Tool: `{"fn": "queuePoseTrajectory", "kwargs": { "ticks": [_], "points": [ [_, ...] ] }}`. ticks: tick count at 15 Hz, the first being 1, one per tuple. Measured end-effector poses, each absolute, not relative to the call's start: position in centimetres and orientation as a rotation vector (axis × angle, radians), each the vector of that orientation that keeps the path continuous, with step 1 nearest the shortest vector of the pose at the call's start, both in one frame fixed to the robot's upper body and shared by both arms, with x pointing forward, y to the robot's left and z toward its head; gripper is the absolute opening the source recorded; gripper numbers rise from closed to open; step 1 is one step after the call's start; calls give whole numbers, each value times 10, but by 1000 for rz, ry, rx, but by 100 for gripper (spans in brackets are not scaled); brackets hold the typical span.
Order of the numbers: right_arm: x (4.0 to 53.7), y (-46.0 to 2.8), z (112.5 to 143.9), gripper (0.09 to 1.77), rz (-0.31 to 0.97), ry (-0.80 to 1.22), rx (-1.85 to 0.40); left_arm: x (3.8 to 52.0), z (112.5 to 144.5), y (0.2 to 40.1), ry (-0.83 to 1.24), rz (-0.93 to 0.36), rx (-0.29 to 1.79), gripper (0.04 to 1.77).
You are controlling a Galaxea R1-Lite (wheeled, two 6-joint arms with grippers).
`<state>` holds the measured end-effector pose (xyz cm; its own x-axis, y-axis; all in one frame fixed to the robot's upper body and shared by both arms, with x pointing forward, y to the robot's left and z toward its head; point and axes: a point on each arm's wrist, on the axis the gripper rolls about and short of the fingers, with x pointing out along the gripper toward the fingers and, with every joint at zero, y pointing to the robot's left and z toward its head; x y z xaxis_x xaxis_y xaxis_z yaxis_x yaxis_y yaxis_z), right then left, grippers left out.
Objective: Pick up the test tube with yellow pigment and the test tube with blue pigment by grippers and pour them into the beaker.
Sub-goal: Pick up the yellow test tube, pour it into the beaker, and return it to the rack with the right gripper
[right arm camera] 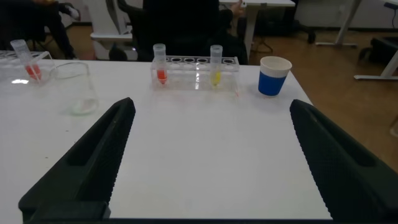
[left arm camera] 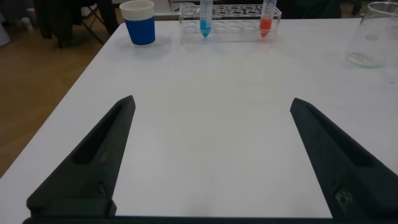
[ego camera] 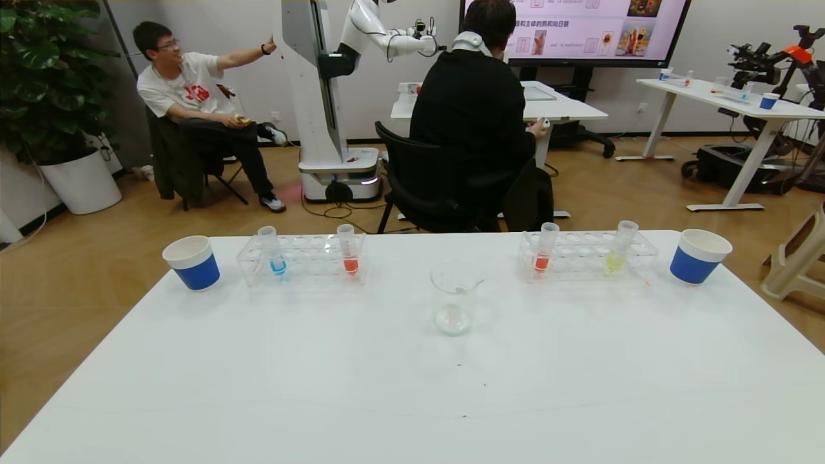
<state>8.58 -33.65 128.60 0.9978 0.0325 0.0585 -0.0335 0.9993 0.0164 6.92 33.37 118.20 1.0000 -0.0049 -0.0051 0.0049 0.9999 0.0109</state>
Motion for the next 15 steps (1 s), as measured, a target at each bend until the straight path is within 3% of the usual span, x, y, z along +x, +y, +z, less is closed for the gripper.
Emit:
{"fn": "queuePoseTrajectory", "kwargs": {
  "ticks": [4,7,15],
  "points": [
    [135,-335,1327,174,31,-71,16,69,1182,334,5,-5,11,174],
    [184,-333,1341,174,53,-33,15,69,1182,334,5,-4,11,174],
    [290,-332,1315,174,104,94,24,69,1182,334,5,-4,11,174]
  ]
}}
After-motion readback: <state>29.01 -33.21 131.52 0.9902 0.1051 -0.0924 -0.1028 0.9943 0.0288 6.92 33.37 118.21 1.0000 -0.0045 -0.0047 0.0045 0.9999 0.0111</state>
